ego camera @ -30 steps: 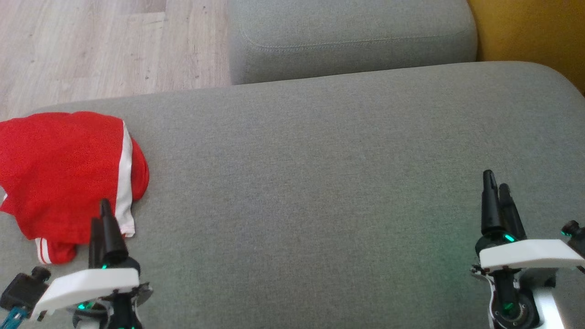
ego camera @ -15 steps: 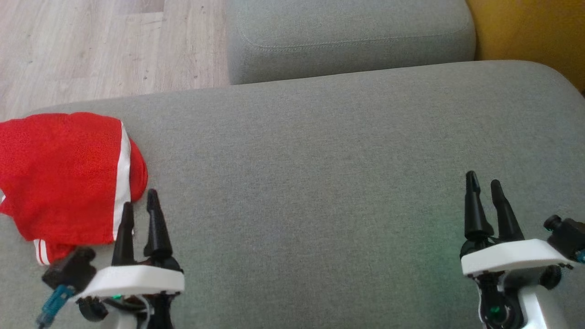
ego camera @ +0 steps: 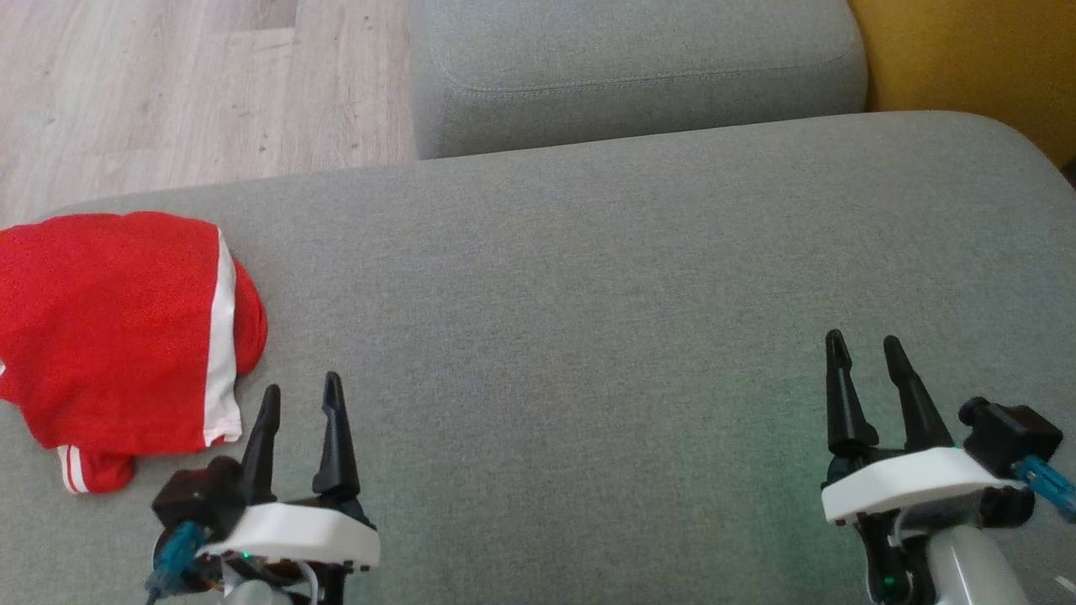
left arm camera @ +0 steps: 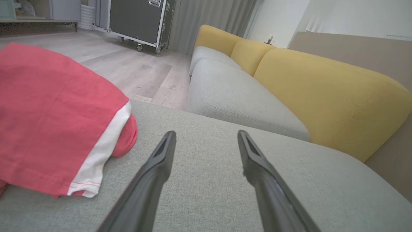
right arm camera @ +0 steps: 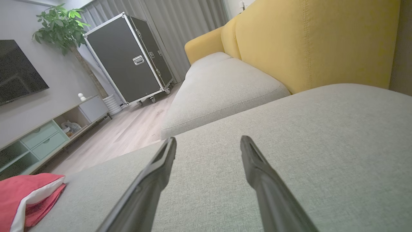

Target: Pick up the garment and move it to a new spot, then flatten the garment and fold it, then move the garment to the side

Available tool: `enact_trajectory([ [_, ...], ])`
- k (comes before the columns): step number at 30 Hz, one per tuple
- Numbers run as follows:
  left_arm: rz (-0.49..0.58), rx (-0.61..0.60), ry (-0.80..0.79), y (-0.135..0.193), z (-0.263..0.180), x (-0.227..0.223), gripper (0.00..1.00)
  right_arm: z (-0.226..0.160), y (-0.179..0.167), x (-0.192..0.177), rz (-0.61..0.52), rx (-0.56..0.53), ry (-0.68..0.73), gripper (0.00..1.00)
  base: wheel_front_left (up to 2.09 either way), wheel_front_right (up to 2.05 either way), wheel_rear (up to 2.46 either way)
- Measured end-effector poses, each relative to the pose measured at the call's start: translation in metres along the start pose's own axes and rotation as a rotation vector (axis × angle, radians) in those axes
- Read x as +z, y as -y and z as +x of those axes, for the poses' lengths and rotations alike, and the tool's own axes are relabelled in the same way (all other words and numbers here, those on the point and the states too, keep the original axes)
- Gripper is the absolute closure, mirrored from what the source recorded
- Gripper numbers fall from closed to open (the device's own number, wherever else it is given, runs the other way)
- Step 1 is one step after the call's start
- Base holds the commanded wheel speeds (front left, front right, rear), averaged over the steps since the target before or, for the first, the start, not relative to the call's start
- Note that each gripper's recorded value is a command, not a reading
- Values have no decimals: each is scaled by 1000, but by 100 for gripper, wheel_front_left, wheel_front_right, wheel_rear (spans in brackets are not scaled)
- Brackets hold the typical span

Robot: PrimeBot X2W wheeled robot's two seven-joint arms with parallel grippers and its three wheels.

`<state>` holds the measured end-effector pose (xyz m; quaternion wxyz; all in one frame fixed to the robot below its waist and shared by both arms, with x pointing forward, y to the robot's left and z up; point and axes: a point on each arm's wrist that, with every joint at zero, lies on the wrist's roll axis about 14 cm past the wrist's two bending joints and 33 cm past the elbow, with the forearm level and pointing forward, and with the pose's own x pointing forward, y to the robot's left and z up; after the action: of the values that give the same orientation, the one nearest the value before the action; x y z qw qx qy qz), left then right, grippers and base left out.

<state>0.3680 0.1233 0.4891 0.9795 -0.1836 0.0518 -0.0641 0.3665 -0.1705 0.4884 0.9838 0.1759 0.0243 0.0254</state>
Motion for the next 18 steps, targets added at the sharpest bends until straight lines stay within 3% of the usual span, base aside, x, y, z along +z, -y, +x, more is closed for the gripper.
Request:
enact_trajectory([
  [18, 334, -40, 0, 11, -3, -14, 0, 3, -16, 3, -279, 70, 23, 0, 0, 0, 0],
])
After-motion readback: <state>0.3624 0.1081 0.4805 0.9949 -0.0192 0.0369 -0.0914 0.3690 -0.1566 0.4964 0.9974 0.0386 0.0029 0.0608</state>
